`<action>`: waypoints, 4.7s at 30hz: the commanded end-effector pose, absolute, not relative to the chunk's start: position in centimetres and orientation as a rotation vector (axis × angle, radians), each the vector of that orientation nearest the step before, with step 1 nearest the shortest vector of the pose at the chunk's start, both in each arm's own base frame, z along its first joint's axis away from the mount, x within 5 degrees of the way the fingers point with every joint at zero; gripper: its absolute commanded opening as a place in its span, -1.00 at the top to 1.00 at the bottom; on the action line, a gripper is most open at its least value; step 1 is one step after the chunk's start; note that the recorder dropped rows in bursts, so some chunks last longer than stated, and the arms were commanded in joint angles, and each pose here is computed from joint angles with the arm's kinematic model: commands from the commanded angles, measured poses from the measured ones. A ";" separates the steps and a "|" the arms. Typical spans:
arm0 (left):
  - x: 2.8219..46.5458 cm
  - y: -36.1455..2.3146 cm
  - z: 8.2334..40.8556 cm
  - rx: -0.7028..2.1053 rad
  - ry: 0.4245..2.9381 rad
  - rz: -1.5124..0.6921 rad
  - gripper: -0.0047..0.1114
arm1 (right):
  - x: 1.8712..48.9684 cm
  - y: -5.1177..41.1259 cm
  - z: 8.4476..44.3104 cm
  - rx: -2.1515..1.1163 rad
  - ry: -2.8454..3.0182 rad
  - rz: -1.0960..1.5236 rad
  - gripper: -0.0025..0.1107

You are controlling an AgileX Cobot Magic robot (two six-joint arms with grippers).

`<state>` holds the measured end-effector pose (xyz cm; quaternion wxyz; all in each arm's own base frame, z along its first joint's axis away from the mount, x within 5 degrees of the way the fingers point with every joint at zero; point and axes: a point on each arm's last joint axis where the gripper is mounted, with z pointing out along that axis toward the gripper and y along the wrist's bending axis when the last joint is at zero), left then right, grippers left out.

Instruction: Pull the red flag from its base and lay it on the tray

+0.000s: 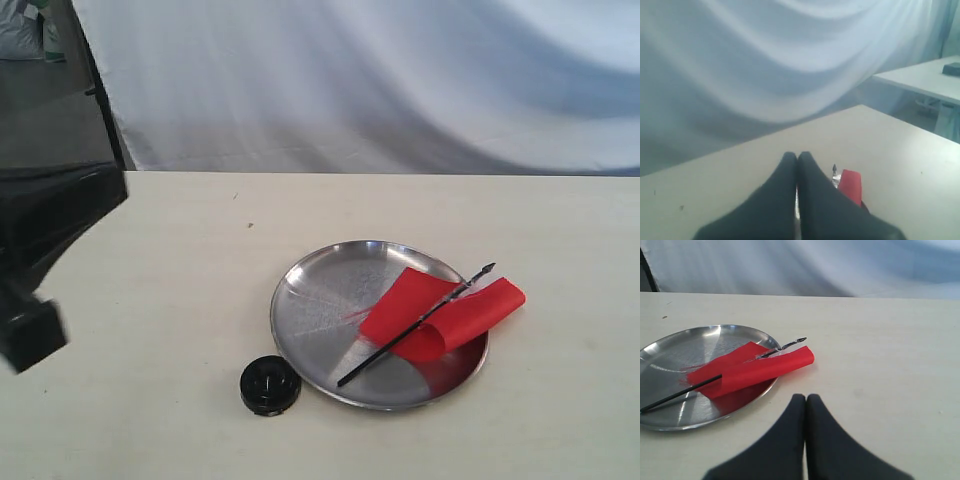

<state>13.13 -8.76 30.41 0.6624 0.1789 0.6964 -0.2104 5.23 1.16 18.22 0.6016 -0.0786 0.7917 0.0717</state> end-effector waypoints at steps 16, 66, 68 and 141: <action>8.4 -5.0 21.1 0.366 1.644 -0.471 0.92 | 5.2 1.1 18.2 -0.183 1.825 0.156 0.96; 4.5 -3.5 20.8 0.355 1.536 -0.665 0.92 | 5.2 1.1 18.2 -0.183 1.823 0.156 0.96; 4.5 -3.5 20.8 0.355 1.536 -0.665 0.92 | 5.2 1.1 18.2 -0.183 1.823 0.156 0.96; 5.3 -0.7 18.4 -0.018 1.811 -0.170 0.92 | 5.2 1.1 18.2 -0.183 1.826 0.156 0.96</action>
